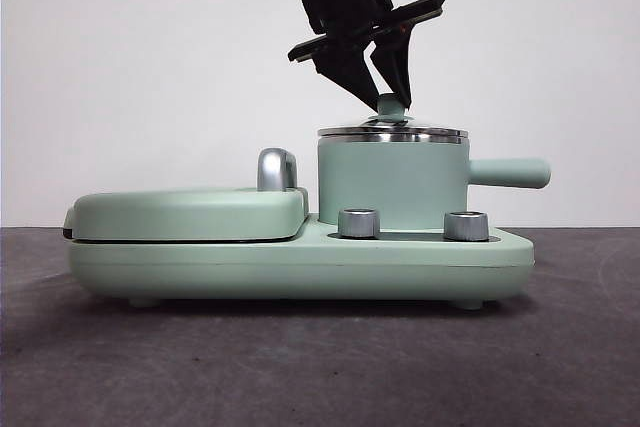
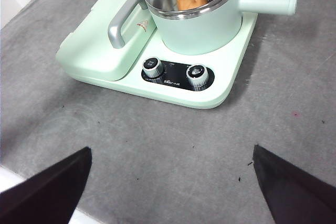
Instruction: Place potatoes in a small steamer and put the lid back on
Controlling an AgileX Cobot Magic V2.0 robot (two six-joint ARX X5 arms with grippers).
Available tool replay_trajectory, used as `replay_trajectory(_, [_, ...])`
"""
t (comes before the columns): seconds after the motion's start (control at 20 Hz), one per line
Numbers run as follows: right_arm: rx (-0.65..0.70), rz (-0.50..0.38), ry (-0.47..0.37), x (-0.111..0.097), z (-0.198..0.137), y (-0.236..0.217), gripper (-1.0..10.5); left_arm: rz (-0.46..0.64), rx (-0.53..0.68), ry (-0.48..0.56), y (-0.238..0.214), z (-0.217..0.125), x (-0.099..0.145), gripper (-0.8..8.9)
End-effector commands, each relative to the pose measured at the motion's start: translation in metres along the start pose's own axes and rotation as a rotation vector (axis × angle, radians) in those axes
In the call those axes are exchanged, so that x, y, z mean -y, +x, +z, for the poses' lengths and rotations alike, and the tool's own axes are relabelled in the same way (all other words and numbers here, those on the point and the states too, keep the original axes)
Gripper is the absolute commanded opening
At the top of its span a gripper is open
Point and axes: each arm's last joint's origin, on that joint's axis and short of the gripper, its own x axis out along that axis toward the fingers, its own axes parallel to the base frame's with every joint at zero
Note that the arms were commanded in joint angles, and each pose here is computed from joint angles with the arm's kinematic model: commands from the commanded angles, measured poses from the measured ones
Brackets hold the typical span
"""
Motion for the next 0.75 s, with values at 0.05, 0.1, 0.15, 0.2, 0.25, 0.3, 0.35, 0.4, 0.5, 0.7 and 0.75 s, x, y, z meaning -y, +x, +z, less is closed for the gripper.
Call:
replay_trajectory(0.05, [0.010, 0.007, 0.007, -0.001, 0.002, -0.001, 4.9, -0.005, 0.016, 0.012, 0.006, 0.004, 0.005, 2.87])
replay_trajectory(0.1, [0.010, 0.007, 0.007, -0.001, 0.002, -0.001, 4.9, -0.005, 0.016, 0.010, 0.006, 0.004, 0.005, 3.32])
replay_trajectory(0.15, [0.010, 0.007, 0.007, -0.001, 0.002, -0.001, 4.9, -0.005, 0.016, 0.010, 0.006, 0.004, 0.005, 3.85])
replay_trajectory(0.2, [0.010, 0.007, 0.007, -0.001, 0.002, -0.001, 4.9, -0.005, 0.016, 0.010, 0.006, 0.004, 0.005, 4.39])
replay_trajectory(0.25, [0.010, 0.007, 0.007, -0.001, 0.002, -0.001, 4.9, -0.004, 0.016, 0.006, 0.006, 0.004, 0.005, 4.73])
replay_trajectory(0.3, [0.010, 0.007, 0.007, -0.001, 0.002, -0.001, 4.9, -0.004, 0.016, -0.001, 0.005, 0.005, 0.005, 4.90])
replay_trajectory(0.35, [0.010, 0.007, 0.007, -0.001, 0.002, -0.001, 4.9, -0.003, 0.013, -0.010, 0.002, 0.006, 0.004, 5.02])
replay_trajectory(0.4, [0.010, 0.007, 0.007, -0.001, 0.002, -0.001, 4.9, -0.003, 0.005, -0.011, -0.001, 0.007, 0.004, 5.02])
replay_trajectory(0.5, [0.010, 0.007, 0.007, -0.001, 0.002, -0.001, 4.9, -0.002, -0.011, -0.012, -0.012, 0.010, 0.005, 5.02])
replay_trajectory(0.7, [0.010, 0.007, 0.007, -0.001, 0.002, -0.001, 4.9, 0.025, -0.062, -0.010, -0.058, 0.012, 0.006, 5.00])
replay_trajectory(0.75, [0.010, 0.007, 0.007, -0.001, 0.002, -0.001, 4.9, 0.039, -0.081, -0.003, -0.072, 0.011, 0.006, 5.00])
